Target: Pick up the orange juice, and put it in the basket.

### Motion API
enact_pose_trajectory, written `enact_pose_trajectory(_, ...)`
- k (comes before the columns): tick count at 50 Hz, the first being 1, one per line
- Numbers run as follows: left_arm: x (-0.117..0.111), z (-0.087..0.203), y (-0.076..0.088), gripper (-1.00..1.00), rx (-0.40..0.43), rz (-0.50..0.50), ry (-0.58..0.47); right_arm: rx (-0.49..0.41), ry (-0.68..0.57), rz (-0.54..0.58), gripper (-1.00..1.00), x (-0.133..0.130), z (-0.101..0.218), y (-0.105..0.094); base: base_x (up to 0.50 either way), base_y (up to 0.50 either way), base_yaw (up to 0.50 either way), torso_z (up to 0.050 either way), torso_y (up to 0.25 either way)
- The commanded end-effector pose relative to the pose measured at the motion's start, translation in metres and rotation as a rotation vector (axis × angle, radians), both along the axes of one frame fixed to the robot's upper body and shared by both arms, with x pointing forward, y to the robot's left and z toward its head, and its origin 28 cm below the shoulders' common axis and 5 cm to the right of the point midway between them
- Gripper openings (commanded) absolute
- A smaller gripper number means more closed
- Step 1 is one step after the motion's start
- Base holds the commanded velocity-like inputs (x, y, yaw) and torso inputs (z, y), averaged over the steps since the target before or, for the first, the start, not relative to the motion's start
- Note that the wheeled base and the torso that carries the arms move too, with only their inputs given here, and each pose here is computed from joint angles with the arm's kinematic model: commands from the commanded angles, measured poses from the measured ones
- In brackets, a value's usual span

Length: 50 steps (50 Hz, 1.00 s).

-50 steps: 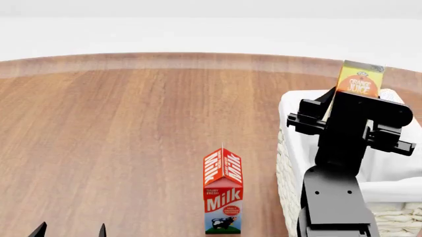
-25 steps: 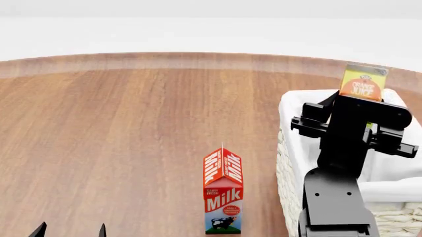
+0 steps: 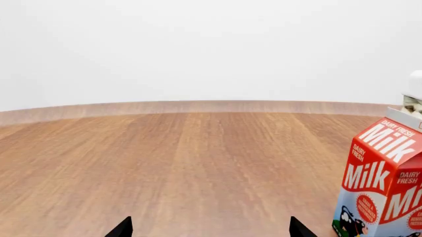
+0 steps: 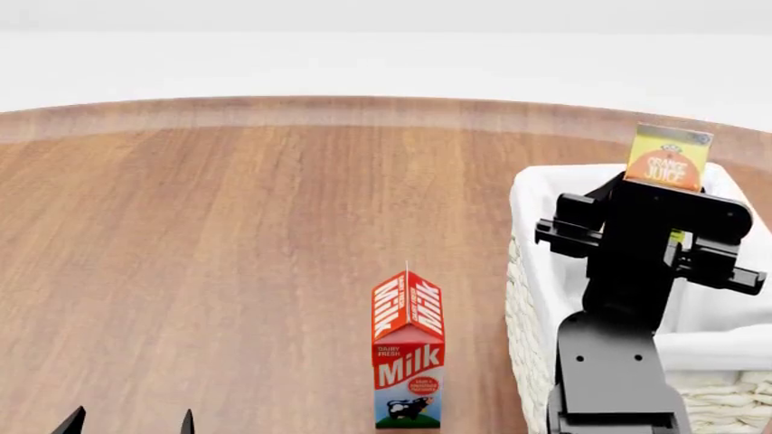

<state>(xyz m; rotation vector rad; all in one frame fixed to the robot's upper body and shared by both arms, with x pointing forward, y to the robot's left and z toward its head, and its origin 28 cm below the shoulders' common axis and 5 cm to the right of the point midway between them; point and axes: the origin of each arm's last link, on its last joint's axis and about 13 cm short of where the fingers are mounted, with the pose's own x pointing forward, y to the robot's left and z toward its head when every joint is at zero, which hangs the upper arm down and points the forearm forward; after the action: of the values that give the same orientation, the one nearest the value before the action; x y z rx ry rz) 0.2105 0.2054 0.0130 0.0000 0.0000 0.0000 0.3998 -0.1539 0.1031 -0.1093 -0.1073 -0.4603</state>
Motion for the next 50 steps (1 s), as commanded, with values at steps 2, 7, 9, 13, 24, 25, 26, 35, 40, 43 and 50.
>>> enact_pose_trajectory(2, 0.0, 0.0, 0.0, 1.0, 0.0, 0.0, 0.0, -0.055, -0.018, 0.01, -1.0, 0.004, 0.005, 0.001, 0.0, 0.0, 0.0, 0.0, 0.0)
enact_pose_trajectory(7, 0.0, 0.0, 0.0, 1.0, 0.0, 0.0, 0.0, -0.054, -0.016, 0.01, -1.0, 0.004, 0.005, 0.002, 0.0, 0.0, 0.0, 0.0, 0.002)
enact_pose_trajectory(9, 0.0, 0.0, 0.0, 1.0, 0.0, 0.0, 0.0, -0.053, -0.012, 0.014, -1.0, 0.003, 0.004, 0.002, 0.0, 0.0, 0.0, 0.0, 0.0)
enact_pose_trajectory(13, 0.0, 0.0, 0.0, 1.0, 0.0, 0.0, 0.0, -0.048, -0.007, 0.009, 1.0, 0.004, 0.004, 0.002, 0.0, 0.0, 0.0, 0.0, 0.0)
enact_pose_trajectory(24, 0.0, 0.0, 0.0, 1.0, 0.0, 0.0, 0.0, -0.047, -0.005, 0.007, 1.0, 0.003, 0.004, 0.002, 0.0, 0.0, 0.0, 0.0, 0.0)
enact_pose_trajectory(25, 0.0, 0.0, 0.0, 1.0, 0.0, 0.0, 0.0, -0.049, -0.007, 0.006, 1.0, 0.003, 0.004, 0.002, 0.0, 0.0, 0.0, 0.0, 0.0)
enact_pose_trajectory(26, 0.0, 0.0, 0.0, 1.0, 0.0, 0.0, 0.0, -0.049, -0.007, 0.006, 1.0, 0.003, 0.004, 0.002, 0.0, 0.0, 0.0, 0.0, 0.0)
enact_pose_trajectory(35, 0.0, 0.0, 0.0, 1.0, 0.0, 0.0, 0.0, -0.053, -0.014, 0.019, 1.0, 0.003, 0.005, 0.005, 0.0, 0.0, 0.0, 0.0, 0.0)
enact_pose_trajectory(40, 0.0, 0.0, 0.0, 1.0, 0.0, 0.0, 0.0, -0.055, -0.022, 0.028, 1.0, 0.003, 0.008, 0.007, 0.0, 0.0, 0.0, 0.0, 0.0)
enact_pose_trajectory(43, 0.0, 0.0, 0.0, 1.0, 0.0, 0.0, 0.0, -0.055, -0.025, 0.034, 1.0, 0.003, 0.009, 0.008, 0.0, 0.0, 0.0, 0.0, 0.0)
enact_pose_trajectory(50, 0.0, 0.0, 0.0, 1.0, 0.0, 0.0, 0.0, -0.056, -0.056, 0.056, 1.0, -0.003, 0.014, 0.01, 0.0, 0.0, 0.0, 0.0, 0.0)
